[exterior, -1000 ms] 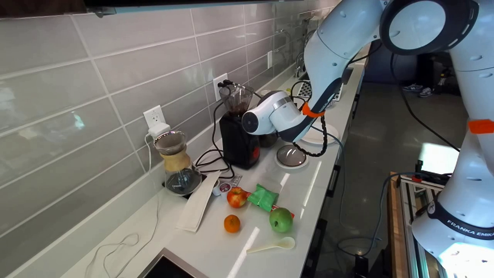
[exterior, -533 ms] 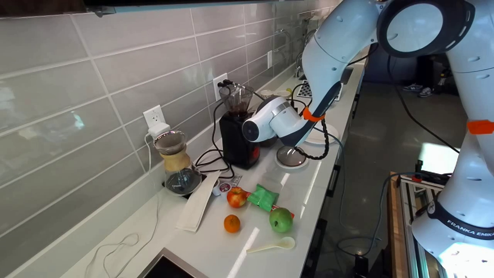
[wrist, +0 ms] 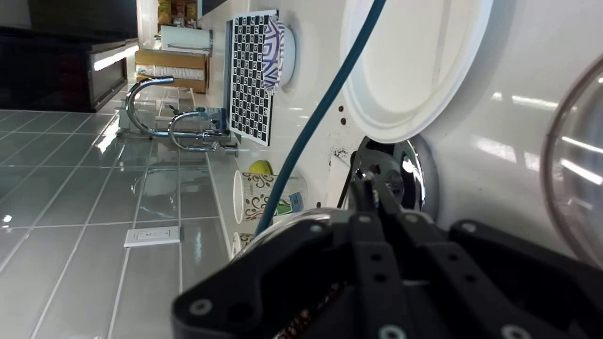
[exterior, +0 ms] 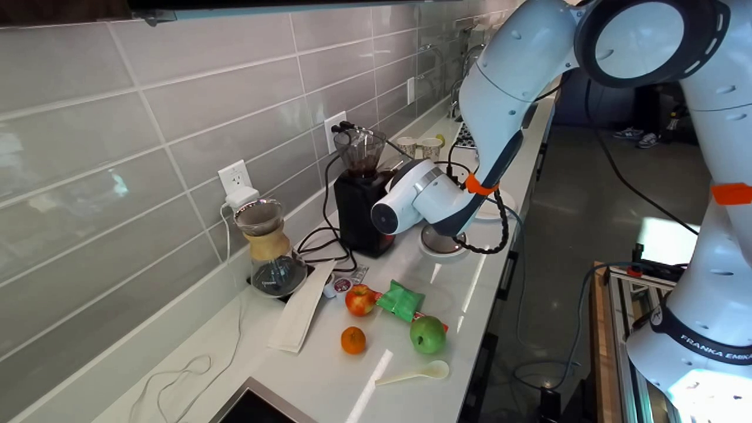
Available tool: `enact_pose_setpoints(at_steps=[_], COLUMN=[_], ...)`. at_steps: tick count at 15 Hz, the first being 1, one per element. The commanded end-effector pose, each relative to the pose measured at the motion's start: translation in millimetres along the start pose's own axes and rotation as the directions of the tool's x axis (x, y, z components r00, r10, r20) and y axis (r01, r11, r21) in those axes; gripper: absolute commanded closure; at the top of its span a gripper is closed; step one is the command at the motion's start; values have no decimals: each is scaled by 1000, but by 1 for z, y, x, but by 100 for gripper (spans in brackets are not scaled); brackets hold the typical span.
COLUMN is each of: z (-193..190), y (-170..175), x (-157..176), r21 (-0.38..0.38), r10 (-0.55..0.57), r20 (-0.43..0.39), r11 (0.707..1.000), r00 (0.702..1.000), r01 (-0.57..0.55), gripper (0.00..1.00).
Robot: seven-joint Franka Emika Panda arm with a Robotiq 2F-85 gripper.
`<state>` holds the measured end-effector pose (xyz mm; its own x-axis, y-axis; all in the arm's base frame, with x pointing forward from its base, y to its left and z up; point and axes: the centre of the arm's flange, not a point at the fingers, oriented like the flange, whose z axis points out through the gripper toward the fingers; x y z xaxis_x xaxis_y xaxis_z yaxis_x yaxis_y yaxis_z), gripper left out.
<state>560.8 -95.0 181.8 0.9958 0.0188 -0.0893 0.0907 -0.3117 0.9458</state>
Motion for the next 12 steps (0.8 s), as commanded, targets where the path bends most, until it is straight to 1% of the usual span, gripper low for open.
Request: enact_pose_setpoints(at_steps=[1,4,7,12], z=[-9,-12,-15,-25], y=[-4,-4,-1,10], x=[-16,-20,-28,-53], r21=[-63,-102,-118,-139], r10=[31,51,63,58], r20=[-2,8,33,111], r11=[998,994,991,989], r00=[1000,999,997,992], r01=[-31,-50,-58,-43], gripper=[99,99,99,99])
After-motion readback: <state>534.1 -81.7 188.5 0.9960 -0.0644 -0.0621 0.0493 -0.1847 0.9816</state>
